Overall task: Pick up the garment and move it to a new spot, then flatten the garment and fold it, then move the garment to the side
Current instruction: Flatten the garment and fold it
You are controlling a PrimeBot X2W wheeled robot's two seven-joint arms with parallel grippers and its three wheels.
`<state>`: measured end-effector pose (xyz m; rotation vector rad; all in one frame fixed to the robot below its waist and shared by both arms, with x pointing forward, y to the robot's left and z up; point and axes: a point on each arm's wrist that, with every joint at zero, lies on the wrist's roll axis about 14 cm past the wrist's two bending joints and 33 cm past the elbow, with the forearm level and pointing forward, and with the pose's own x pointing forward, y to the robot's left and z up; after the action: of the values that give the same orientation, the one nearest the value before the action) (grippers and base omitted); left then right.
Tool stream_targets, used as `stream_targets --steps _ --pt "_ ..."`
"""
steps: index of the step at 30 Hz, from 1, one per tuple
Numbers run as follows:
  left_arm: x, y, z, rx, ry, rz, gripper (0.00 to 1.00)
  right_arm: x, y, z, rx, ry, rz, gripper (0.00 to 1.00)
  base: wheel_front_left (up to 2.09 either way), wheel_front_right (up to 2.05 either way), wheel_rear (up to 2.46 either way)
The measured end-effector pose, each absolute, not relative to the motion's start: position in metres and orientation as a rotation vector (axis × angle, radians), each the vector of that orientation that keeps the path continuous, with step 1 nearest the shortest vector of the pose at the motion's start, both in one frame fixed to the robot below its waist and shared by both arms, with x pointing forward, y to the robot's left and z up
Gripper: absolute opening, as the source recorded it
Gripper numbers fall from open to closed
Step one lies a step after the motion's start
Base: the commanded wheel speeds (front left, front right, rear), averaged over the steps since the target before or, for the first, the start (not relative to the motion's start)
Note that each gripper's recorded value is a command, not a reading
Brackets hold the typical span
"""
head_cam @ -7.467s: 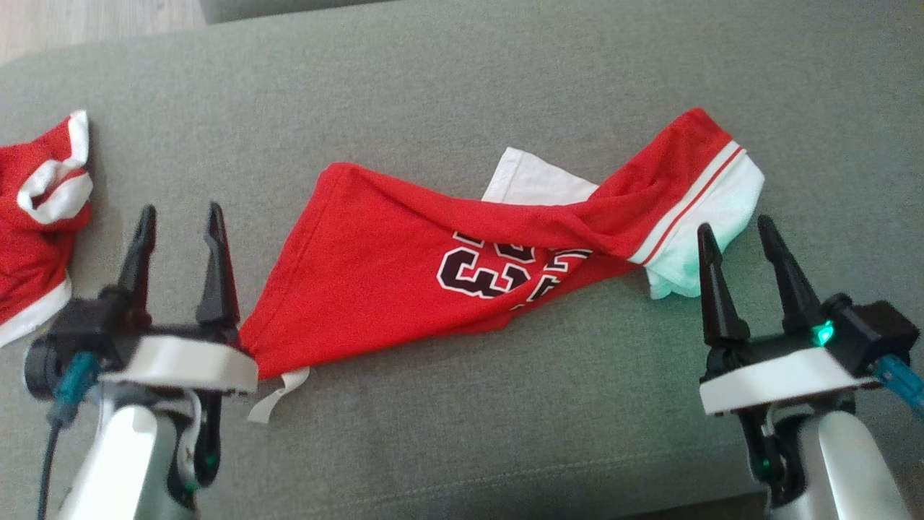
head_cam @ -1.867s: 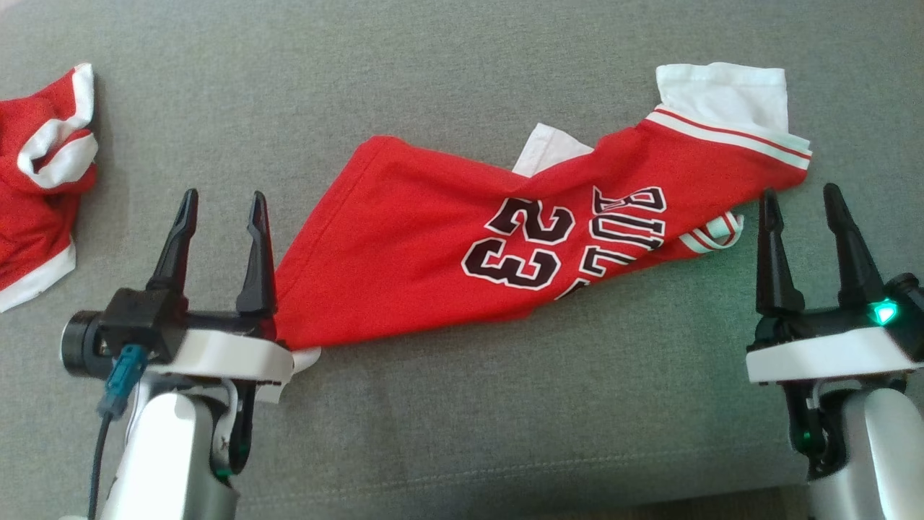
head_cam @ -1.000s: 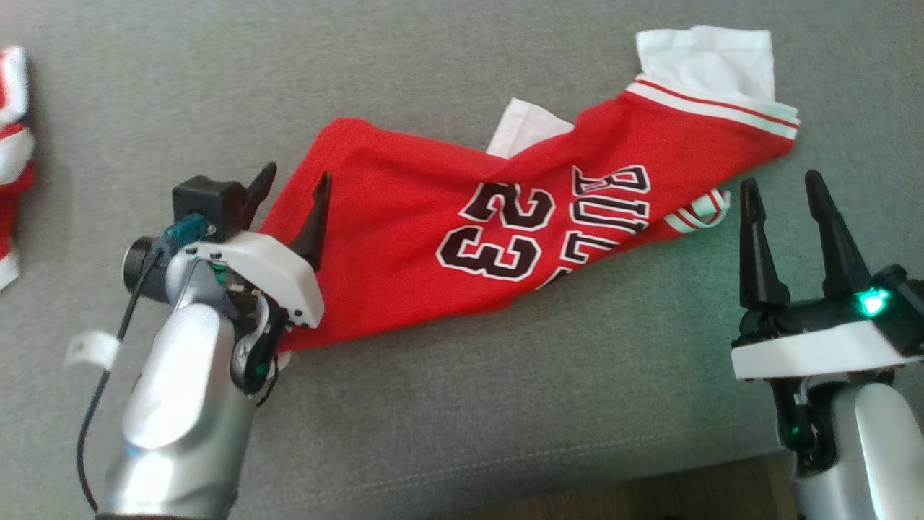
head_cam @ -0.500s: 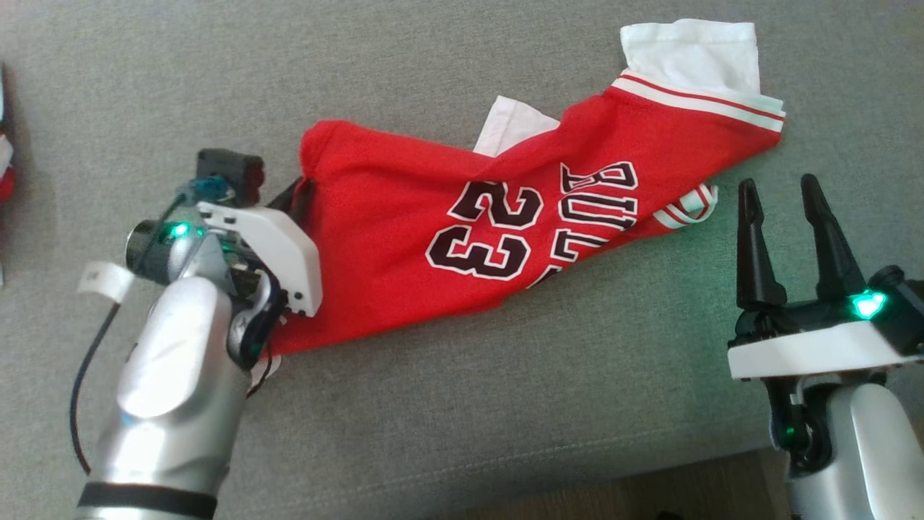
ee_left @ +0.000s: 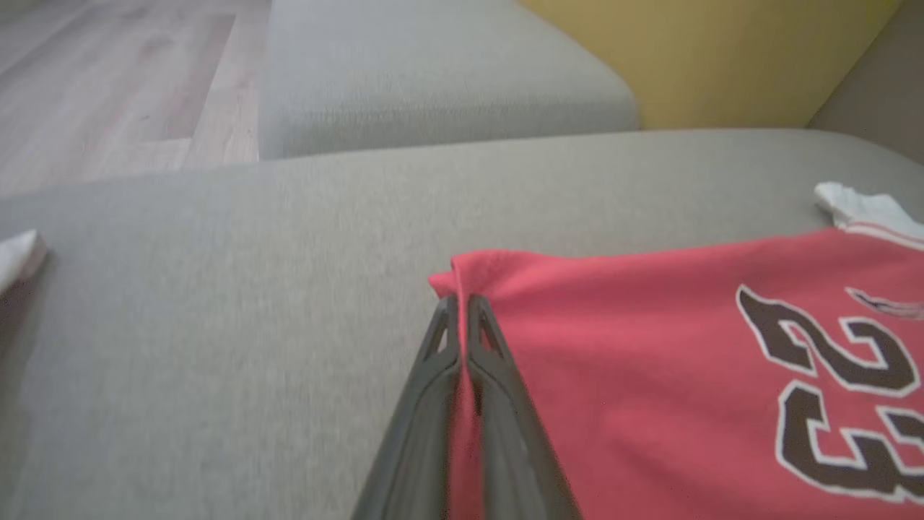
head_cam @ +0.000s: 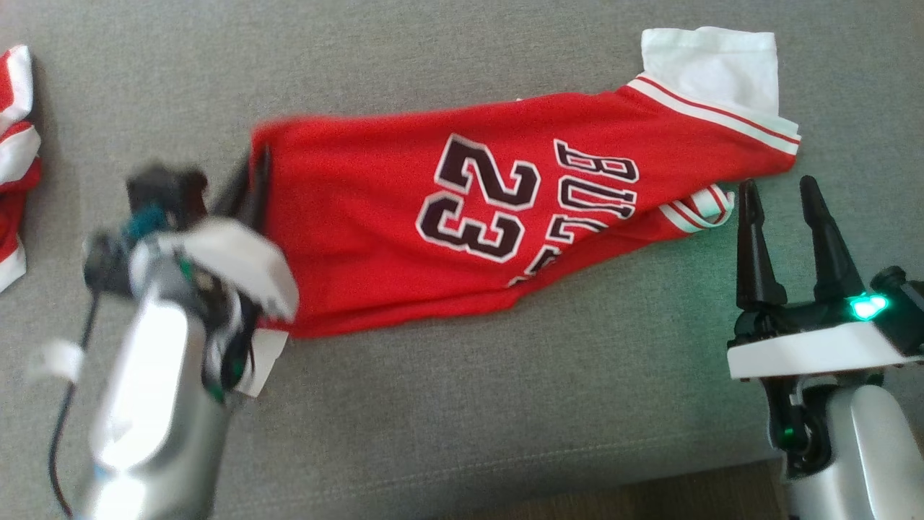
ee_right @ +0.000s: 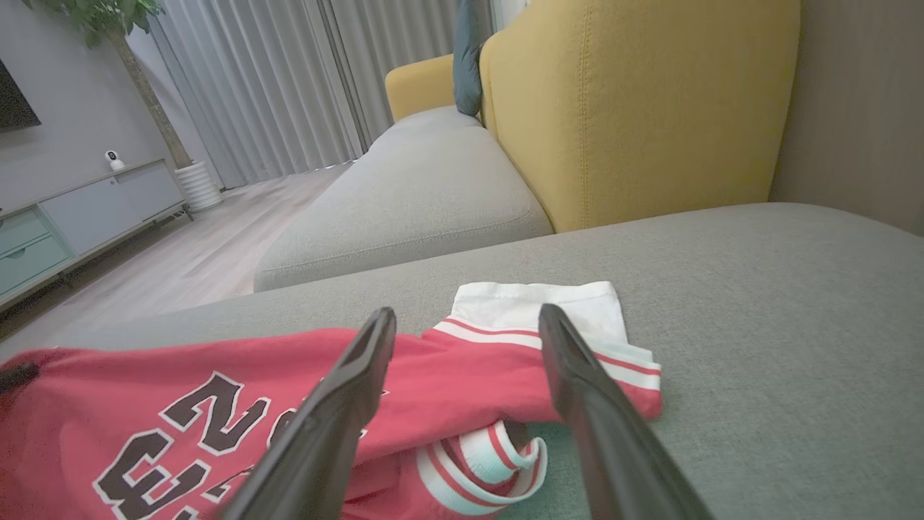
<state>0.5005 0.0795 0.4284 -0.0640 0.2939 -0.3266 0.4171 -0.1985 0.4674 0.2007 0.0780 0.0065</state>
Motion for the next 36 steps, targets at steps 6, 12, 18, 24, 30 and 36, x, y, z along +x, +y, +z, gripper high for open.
stream_targets --steps 6,12,18,24,30,36 --pt "0.439 0.088 0.376 -0.108 0.502 -0.306 0.00 0.419 -0.196 0.462 0.212 0.097 0.010 1.00 0.00 0.00 0.00" --pt "0.421 0.086 0.370 -0.145 0.554 -0.307 0.00 0.420 -0.194 0.461 0.223 0.101 0.015 1.00 0.00 0.00 0.00" --pt "0.403 0.073 0.367 -0.213 0.604 -0.327 0.00 0.419 -0.194 0.461 0.222 0.110 0.015 1.00 0.00 0.00 0.00" --pt "0.386 0.066 0.369 -0.223 0.633 -0.352 0.00 0.418 -0.196 0.467 0.221 0.097 0.009 1.00 0.00 0.00 0.00" --pt "0.377 0.068 0.369 -0.213 0.652 -0.344 1.00 0.416 -0.198 0.472 0.220 0.089 0.008 1.00 0.00 0.00 0.00" --pt "0.399 0.080 0.401 -0.172 0.423 -0.275 1.00 0.416 -0.198 0.482 0.190 0.063 0.012 1.00 0.00 0.00 0.00"
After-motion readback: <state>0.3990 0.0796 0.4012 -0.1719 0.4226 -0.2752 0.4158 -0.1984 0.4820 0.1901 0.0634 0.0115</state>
